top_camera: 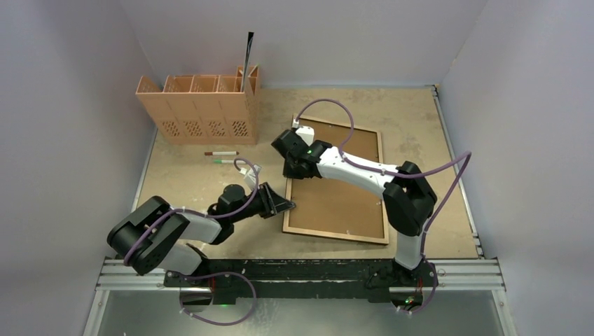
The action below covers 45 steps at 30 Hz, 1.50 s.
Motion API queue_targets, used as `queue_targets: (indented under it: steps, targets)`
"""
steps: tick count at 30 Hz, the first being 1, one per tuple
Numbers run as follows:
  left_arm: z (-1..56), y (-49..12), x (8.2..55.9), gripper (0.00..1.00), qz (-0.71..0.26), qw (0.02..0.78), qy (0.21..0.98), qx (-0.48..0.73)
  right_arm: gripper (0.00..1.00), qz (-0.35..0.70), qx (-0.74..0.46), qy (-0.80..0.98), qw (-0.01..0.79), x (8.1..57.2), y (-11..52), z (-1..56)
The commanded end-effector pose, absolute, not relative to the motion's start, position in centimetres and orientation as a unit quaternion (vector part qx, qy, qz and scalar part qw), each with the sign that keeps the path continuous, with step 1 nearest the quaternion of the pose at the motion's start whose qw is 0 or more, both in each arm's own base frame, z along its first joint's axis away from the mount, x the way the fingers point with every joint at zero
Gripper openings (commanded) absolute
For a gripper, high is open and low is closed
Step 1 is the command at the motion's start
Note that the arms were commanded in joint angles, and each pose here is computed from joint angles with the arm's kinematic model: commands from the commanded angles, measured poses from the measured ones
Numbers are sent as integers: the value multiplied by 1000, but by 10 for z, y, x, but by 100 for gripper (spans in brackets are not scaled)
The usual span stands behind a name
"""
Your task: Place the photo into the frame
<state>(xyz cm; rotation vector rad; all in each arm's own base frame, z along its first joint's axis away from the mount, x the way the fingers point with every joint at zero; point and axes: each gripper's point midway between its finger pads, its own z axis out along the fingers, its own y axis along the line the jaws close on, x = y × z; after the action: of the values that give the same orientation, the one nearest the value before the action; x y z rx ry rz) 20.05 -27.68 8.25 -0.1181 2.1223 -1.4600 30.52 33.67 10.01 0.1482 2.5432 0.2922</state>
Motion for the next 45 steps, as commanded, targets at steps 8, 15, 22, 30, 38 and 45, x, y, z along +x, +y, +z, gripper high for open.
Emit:
queue_targets:
  steps: [8, 15, 22, 30, 38, 45]
  targets:
    - [137, -292, 192, 0, -622, 285, 729, 18, 44, 94, 86, 927, 353, 335, 309, 152]
    - [150, -290, 215, 0, -545, 323, 772, 51, 57, 99, 102, 909, 392, 352, 285, 202]
    - [172, -269, 250, 0, -429, 355, 827, 82, 67, 172, 112, 885, 418, 365, 274, 251]
    - [223, -259, 284, 0, -375, 407, 827, 99, 81, 207, 116, 866, 441, 381, 259, 280]
    - [247, -238, 306, 0, -284, 449, 837, 133, 82, 240, 102, 860, 439, 398, 263, 293]
    - [286, -245, 312, 0, -289, 471, 819, 158, 82, 265, 80, 866, 416, 414, 289, 294]
